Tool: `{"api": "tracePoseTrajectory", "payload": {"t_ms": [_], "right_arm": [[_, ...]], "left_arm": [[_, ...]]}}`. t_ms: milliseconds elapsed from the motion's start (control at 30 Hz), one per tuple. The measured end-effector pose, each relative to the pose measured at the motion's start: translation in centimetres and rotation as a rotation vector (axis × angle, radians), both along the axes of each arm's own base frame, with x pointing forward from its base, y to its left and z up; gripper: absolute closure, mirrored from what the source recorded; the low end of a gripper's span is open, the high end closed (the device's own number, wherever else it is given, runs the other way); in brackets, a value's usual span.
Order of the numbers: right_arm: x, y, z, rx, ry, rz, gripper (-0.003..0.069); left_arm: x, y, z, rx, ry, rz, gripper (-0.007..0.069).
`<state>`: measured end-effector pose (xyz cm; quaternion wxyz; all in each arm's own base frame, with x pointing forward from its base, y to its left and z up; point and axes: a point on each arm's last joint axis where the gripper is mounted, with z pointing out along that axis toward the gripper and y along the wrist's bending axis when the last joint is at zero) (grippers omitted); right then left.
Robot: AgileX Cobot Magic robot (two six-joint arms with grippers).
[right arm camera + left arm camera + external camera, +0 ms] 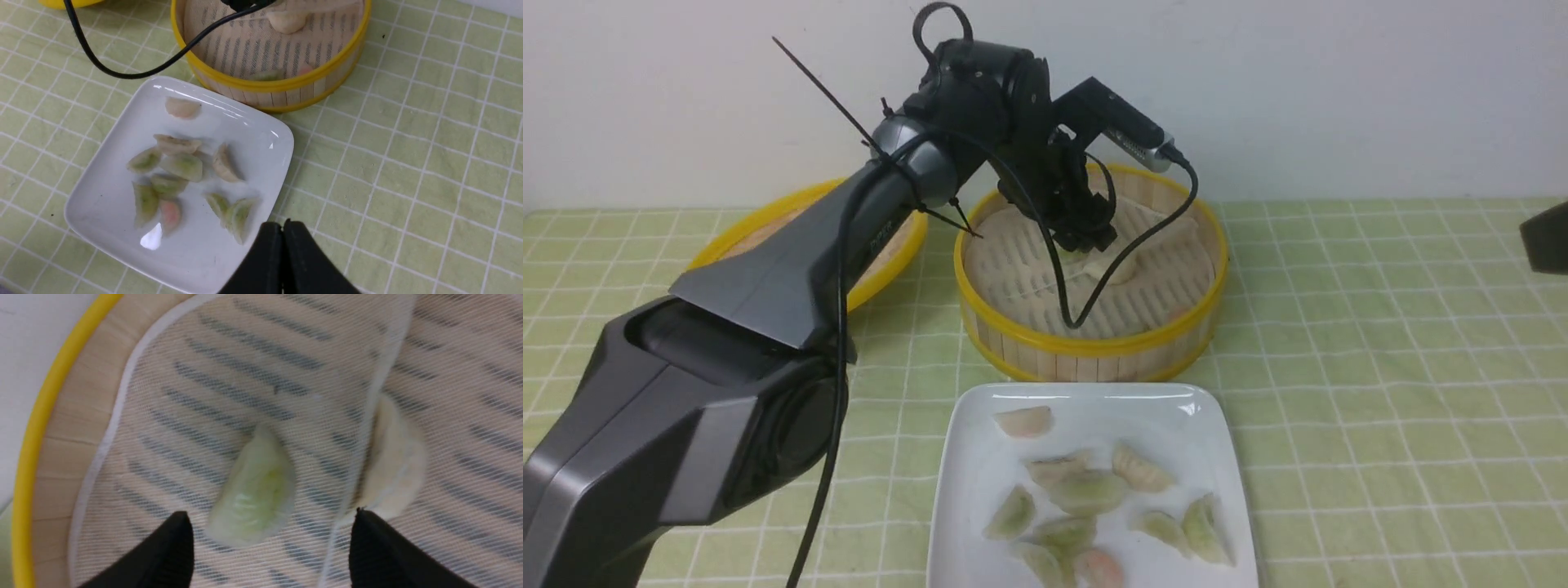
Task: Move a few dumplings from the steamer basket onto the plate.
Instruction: Use the left arm to grab a dumpling from the steamer
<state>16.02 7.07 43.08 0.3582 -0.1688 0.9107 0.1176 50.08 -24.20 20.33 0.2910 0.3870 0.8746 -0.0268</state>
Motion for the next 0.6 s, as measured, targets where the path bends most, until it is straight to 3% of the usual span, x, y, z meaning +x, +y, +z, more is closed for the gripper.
{"api": "tracePoseTrajectory", "payload": {"t_ms": [300, 467, 600], "right_arm": [[0.0, 0.0, 0.0, 0.001, 0.000, 0.000, 0.0673], [0.0, 0.0, 0.0, 0.010, 0.005, -0.005, 0.0673], [0.0, 0.0, 0.0, 0.013, 0.007, -0.007, 0.0673]], "left_arm": [[0.7, 0.1, -3.8, 0.060, 0.020, 0.011, 0.0167], [1.0, -0.1, -4.1, 0.040, 0.004, 0.012, 0.0173], [0.9, -0.2, -4.3, 0.028, 0.019, 0.012, 0.0312]]}}
